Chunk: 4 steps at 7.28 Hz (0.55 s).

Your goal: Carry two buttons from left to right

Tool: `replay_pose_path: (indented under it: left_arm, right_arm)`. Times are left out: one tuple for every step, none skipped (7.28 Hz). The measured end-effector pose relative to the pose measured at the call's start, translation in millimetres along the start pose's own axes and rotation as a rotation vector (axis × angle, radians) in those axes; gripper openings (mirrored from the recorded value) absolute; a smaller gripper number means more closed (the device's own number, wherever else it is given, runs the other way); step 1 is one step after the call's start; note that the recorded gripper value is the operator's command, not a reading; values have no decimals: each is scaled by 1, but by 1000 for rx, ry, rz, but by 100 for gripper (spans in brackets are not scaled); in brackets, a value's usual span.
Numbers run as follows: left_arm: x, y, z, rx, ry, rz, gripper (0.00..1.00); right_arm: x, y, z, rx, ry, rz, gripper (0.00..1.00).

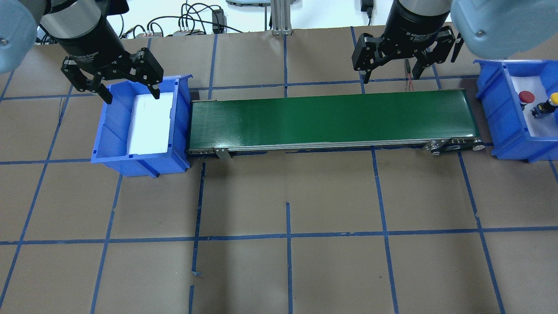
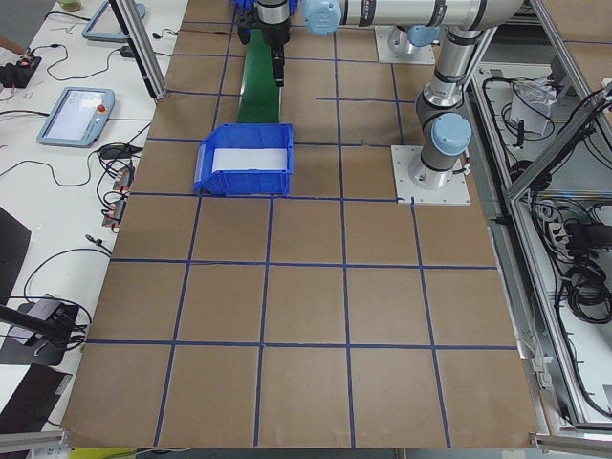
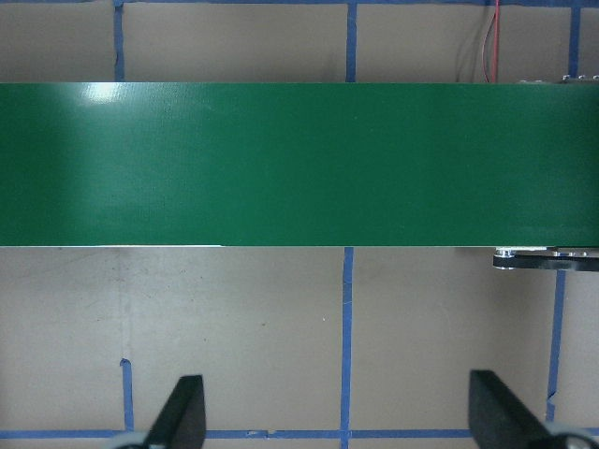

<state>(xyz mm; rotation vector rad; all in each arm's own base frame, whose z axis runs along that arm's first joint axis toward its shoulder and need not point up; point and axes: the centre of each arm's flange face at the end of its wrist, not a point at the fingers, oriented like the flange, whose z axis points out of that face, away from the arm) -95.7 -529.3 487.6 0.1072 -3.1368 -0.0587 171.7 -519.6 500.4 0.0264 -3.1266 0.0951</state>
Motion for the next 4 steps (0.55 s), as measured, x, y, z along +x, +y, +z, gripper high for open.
replay_pose_path:
  left_arm:
    - [0,0,0,0,0,-1,100]
    - [0,0,0,0,0,-1,100]
    - [0,0,0,0,0,-1,100]
    - [0,0,0,0,0,-1,100]
  right_arm:
    - [0,0,0,0,-2,-1,100]
    - [0,-1,-1,2,-4,-5,100]
    - [0,-1,-1,3,-5,-8,100]
    - [-1,-2,-1,3,-5,-10,100]
